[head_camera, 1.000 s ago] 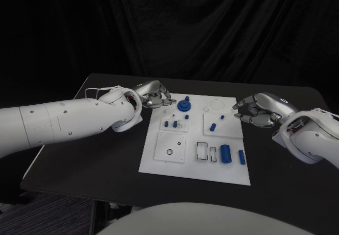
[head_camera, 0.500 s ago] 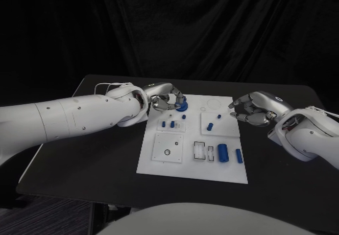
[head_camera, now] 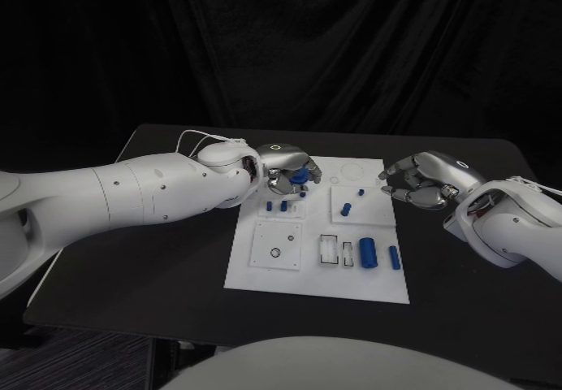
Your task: Assemble the parts on the task board
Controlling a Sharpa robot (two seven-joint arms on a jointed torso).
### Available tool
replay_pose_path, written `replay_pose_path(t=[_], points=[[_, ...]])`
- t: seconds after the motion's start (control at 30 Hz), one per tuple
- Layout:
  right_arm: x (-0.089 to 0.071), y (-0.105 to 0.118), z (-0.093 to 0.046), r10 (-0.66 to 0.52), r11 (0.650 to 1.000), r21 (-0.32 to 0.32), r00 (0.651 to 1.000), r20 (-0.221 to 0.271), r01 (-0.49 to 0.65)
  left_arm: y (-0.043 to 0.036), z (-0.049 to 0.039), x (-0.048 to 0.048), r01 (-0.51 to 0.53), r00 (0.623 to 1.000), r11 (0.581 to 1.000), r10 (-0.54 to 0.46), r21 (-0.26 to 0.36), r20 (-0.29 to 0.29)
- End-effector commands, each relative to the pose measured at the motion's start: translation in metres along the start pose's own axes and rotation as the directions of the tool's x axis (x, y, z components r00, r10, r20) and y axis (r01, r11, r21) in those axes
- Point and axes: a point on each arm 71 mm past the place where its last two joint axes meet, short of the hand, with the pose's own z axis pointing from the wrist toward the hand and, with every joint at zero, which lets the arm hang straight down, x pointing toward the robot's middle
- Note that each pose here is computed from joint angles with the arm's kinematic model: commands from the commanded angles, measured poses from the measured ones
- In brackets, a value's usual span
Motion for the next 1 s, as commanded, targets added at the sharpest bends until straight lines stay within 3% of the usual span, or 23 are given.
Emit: replay_pose_path(t=[0.03,0.3,0.7,1.0], points=[[-0.001,0.001,-0.001,0.001,1.0,-0.004,1.0,0.022,-0.001,-0.0026,0.0017,0.0047,-0.152,0.988,0.987,0.153,0.044,-0.014],[-0.002,0.0,-0.003,0.002,1.0,-0.001,1.0,0.028,-0.002,-0.0017,0.0029,0.0102,-0.282,0.959,0.958,0.283,0.046,-0.023],[-0.001,0.0,-0.002,0.002,1.0,0.005,1.0,0.02,-0.002,0.0045,0.0046,0.0149,-0.304,0.951,0.953,0.303,-0.01,-0.062],[-0.001,0.0,-0.002,0.003,1.0,0.009,1.0,0.015,-0.003,0.0095,0.0065,0.0239,-0.3,0.952,0.953,0.297,-0.031,-0.078]])
